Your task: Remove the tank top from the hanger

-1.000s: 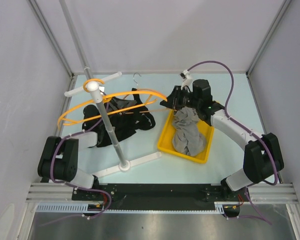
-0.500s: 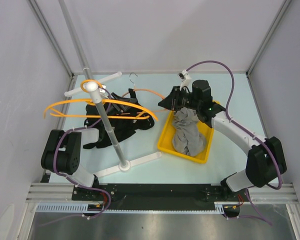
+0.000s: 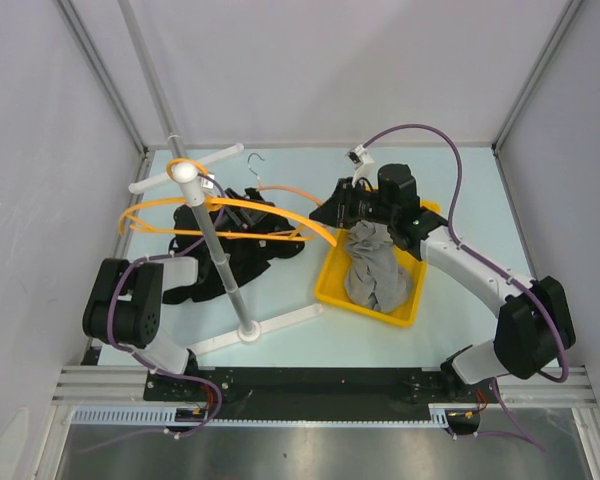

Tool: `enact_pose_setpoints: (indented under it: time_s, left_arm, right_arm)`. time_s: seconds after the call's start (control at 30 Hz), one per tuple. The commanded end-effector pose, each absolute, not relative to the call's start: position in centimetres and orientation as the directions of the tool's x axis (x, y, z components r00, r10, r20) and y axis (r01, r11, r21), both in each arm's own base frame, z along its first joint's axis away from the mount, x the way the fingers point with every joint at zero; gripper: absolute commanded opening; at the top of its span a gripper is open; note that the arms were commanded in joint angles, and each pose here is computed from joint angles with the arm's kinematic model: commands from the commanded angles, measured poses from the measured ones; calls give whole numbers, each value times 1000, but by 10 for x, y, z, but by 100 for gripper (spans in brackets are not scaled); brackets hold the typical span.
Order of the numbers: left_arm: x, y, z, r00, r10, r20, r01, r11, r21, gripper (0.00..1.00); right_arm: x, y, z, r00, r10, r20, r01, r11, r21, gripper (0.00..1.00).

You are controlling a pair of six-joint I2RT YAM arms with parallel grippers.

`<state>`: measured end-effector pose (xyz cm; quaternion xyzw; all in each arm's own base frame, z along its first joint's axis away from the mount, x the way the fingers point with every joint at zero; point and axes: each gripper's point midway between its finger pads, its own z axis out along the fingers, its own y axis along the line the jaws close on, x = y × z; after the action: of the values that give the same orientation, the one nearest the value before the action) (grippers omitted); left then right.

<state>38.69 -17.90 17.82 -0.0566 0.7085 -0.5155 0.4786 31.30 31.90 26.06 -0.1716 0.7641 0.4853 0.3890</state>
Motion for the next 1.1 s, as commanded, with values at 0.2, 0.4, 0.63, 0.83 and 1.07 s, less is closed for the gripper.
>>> enact_pose_setpoints:
  time_s: [0.2, 0.4, 0.63, 0.83, 1.07]
  left_arm:
    - [412, -169, 186, -487, -584, -650, 373, 534, -759, 32]
    - [407, -159, 201, -443, -583, -681, 361, 580, -731, 0]
    - [402, -119, 201, -388, -641, -663, 238, 625, -743, 0]
    - [395, -64, 180, -320, -733, -600, 57, 618, -784, 0]
    - [371, -24, 165, -241, -766, -595, -116, 632, -766, 0]
  right_arm:
    - [282, 324, 300, -561, 103, -821, -728, 411, 549, 0]
    - [281, 310, 283, -553, 81, -829, -705, 486, 517, 0]
    - [279, 275, 260, -540, 72, -838, -698, 518, 494, 0]
    - [268, 240, 262, -451, 118, -885, -748, 490, 447, 0]
    - [282, 201, 285, -386, 242, -890, -698, 554, 453, 0]
